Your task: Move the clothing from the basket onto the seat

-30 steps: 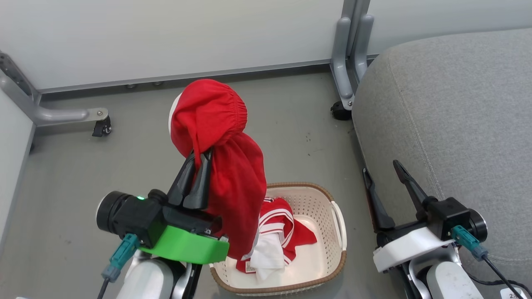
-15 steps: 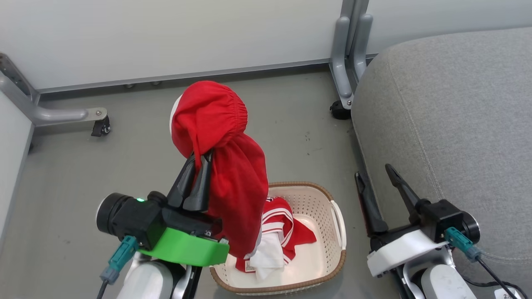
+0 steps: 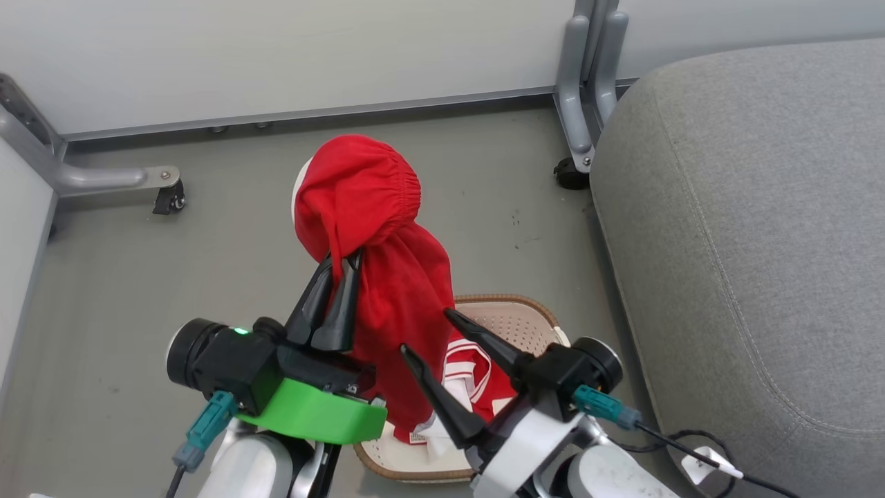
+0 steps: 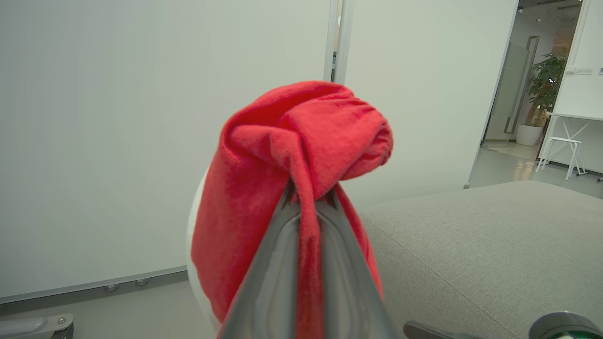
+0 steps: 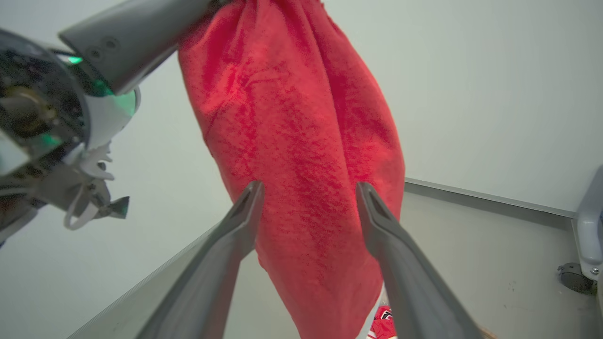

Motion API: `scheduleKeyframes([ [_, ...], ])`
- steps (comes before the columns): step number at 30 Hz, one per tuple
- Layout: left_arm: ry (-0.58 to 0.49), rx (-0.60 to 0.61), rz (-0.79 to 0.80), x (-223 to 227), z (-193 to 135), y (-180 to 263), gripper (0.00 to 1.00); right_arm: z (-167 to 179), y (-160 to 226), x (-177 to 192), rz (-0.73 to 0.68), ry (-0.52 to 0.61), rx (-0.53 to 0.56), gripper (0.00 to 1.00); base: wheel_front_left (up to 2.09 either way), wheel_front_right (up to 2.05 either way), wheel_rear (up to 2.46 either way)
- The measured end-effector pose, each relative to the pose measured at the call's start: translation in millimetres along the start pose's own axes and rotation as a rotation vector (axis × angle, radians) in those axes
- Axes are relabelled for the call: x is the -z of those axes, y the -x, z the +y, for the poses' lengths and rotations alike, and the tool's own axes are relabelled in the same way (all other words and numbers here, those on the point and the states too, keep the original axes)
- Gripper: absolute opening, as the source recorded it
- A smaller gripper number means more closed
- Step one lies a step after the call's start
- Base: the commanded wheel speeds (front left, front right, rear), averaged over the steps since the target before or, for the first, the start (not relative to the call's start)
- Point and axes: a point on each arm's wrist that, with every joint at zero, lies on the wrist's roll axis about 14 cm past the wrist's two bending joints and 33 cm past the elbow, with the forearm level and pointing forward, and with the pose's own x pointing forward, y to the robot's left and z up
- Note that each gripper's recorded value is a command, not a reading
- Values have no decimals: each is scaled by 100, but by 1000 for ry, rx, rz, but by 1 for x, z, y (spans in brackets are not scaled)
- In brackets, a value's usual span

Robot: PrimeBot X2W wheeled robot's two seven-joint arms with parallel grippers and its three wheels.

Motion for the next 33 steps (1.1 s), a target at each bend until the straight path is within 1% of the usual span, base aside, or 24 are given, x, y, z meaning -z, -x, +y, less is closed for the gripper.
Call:
scheduleKeyframes([
  [3,-2,-2,3,1,2,-1,0,15,-10,1,0,-11,-65,100,0,0,0],
  [7,1,3,12,4,0,-1,0,23,-19,3,3,2,-117,100,0,0,0],
  [14,7,24,15,4,-7,-1,0,26,-34,-3,-14,51,-166,100,0,0,0],
  [22,14,41,21,6,-13,-1,0,23,-42,-7,-30,62,-179,100,0,0,0],
  [23,15,42,21,6,-13,-1,0,22,-43,-8,-32,61,-179,94,0,0,0],
  [24,16,43,22,6,-14,-1,0,22,-43,-7,-30,61,-179,49,0,0,0],
  [25,16,44,22,7,-14,-1,0,21,-43,-6,-26,61,-178,14,0,0,0],
  [26,17,44,23,7,-14,-1,0,20,-43,-6,-25,60,-176,0,0,0,0],
  [33,19,44,27,8,-14,-1,0,19,-46,-5,-24,55,-178,0,0,0,0],
])
